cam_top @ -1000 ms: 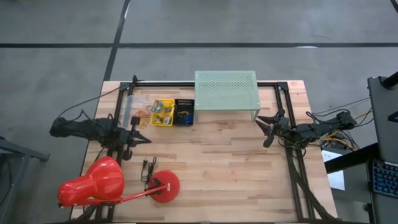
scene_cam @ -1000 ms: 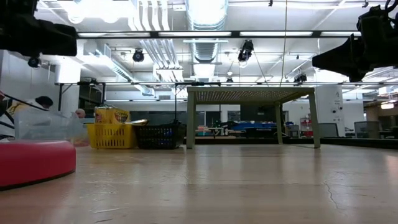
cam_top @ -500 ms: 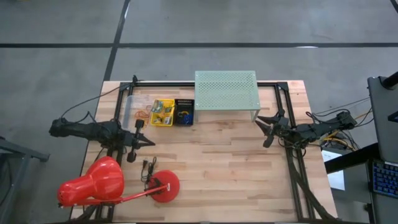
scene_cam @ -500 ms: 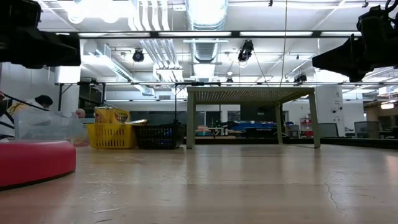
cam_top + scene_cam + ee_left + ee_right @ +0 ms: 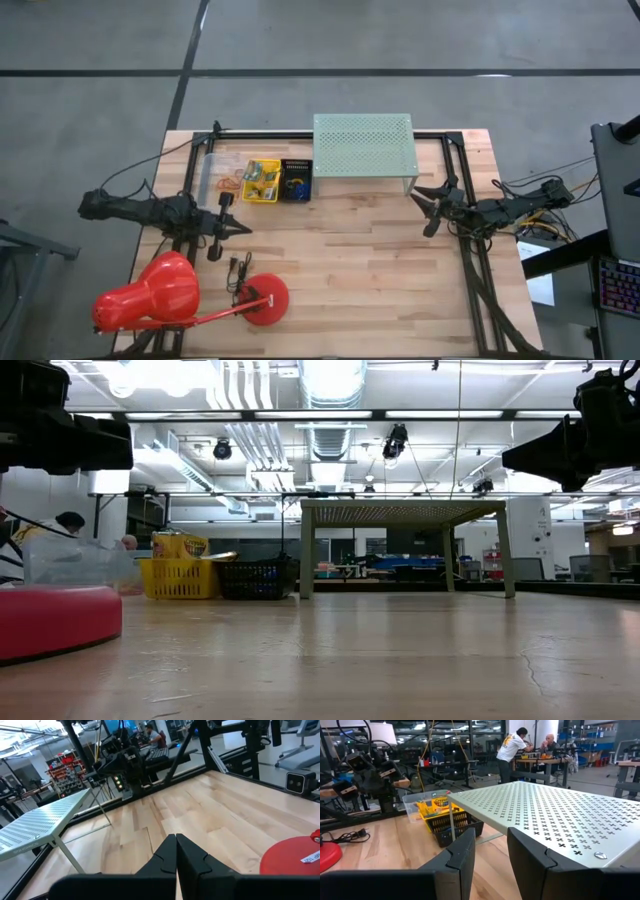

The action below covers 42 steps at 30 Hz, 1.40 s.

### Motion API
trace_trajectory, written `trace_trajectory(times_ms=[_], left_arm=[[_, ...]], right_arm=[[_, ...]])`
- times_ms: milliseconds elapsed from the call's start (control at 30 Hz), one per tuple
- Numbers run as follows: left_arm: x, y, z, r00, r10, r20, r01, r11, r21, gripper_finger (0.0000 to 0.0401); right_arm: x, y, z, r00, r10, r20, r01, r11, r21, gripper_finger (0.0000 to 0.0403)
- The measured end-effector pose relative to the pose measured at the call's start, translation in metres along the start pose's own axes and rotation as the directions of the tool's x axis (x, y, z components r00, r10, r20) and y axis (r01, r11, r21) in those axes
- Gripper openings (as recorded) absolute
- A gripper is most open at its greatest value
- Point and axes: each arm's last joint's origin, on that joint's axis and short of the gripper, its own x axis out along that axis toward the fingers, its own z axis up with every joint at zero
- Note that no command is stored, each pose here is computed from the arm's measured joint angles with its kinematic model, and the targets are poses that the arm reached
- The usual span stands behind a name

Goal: Pick & Place Office Desk Supplies
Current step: Put the black bin with the spring rubberbands on the shelf

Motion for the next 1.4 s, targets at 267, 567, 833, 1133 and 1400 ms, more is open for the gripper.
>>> trace_trajectory(times_ms=[267,567,833,1133,1400], left_arm=[[0.0000,0.0000,-0.0001,1.000,-0.001,-0.001,0.001,1.000,0.000,0.0008],[0.0000,-0.0001,-0.0003,1.000,-0.001,-0.003,0.001,1.000,0.000,0.0018],[0.0000,-0.0001,-0.0004,1.000,-0.001,-0.004,0.001,1.000,0.000,0.0019],[0.0000,-0.0001,-0.0004,1.000,-0.001,-0.004,0.001,1.000,0.000,0.0019],[0.0000,-0.0001,-0.0004,1.000,-0.001,-0.004,0.001,1.000,0.000,0.0019]], right_arm=[[0.0000,0.0000,0.0000,1.000,0.000,0.000,0.000,1.000,0.000,0.0114],[0.0000,0.0000,0.0001,1.000,0.000,0.000,0.000,1.000,0.000,0.0114],[0.0000,0.0000,0.0001,1.000,0.000,0.000,0.000,1.000,0.001,0.0114],[0.0000,0.0000,0.0002,1.000,-0.001,0.000,0.001,1.000,0.000,0.0114],[0.0000,0.0000,0.0003,1.000,-0.001,0.001,0.001,1.000,0.001,0.0114]])
